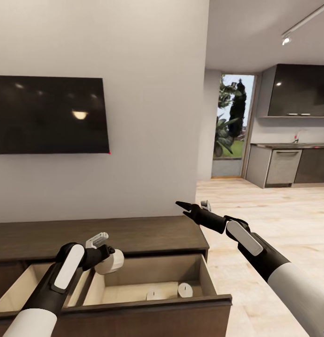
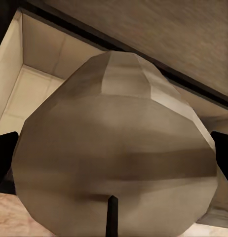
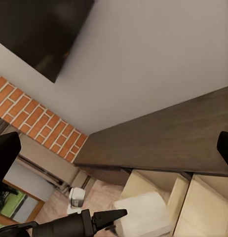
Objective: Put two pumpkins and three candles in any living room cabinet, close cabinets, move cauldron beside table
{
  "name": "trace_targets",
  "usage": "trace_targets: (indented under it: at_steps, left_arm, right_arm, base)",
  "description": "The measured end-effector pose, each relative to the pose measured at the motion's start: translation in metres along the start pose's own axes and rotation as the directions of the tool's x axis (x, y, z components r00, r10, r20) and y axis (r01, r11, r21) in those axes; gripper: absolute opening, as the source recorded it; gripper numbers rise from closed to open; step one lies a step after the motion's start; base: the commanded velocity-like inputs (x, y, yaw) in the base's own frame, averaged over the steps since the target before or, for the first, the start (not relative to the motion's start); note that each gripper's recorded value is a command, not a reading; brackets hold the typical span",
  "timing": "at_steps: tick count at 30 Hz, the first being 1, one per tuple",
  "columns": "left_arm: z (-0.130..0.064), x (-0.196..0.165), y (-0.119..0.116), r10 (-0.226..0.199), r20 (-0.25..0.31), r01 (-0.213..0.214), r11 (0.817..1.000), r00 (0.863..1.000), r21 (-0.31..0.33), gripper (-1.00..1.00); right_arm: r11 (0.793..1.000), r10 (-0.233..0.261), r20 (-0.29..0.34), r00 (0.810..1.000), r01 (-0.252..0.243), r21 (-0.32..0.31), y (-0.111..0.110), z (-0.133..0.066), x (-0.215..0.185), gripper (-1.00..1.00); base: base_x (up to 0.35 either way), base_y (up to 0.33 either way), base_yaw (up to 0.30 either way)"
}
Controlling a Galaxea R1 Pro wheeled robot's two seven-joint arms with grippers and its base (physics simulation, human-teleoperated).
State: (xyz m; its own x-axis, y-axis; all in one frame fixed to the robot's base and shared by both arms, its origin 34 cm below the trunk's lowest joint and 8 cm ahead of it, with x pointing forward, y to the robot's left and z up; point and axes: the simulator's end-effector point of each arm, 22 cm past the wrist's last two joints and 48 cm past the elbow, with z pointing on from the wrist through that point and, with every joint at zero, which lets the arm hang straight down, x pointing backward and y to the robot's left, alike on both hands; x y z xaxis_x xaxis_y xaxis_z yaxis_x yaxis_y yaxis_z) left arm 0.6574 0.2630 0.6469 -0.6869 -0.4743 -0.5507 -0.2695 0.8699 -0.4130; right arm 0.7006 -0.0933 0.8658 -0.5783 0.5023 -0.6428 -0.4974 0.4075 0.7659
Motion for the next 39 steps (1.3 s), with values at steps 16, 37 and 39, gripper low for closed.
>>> trace_targets:
  at_steps: [16,37,39]
  left_arm:
    - [0.002,0.002,0.002,0.0,0.001,0.0,1.0,1.0,-0.004,-1.0]
    - [0.026,0.032,0.026,0.001,-0.005,-0.001,1.0,1.0,-0.024,-1.0]
    - [0.029,0.035,0.028,0.002,-0.004,-0.002,1.0,1.0,-0.026,-1.0]
  right_arm:
    - [1.0,-0.001,0.0,1.0,0.001,0.0,-0.001,0.0,0.002,1.0]
    - [1.0,-0.005,0.007,1.0,0.005,0.002,-0.028,-0.007,0.03,1.0]
    - [1.0,-0.005,0.008,1.0,0.005,0.003,-0.031,-0.007,0.034,1.0]
  base:
    - [0.006,-0.001,0.0]
    - [0.0,0.0,0.0]
    - [0.0,0.0,0.0]
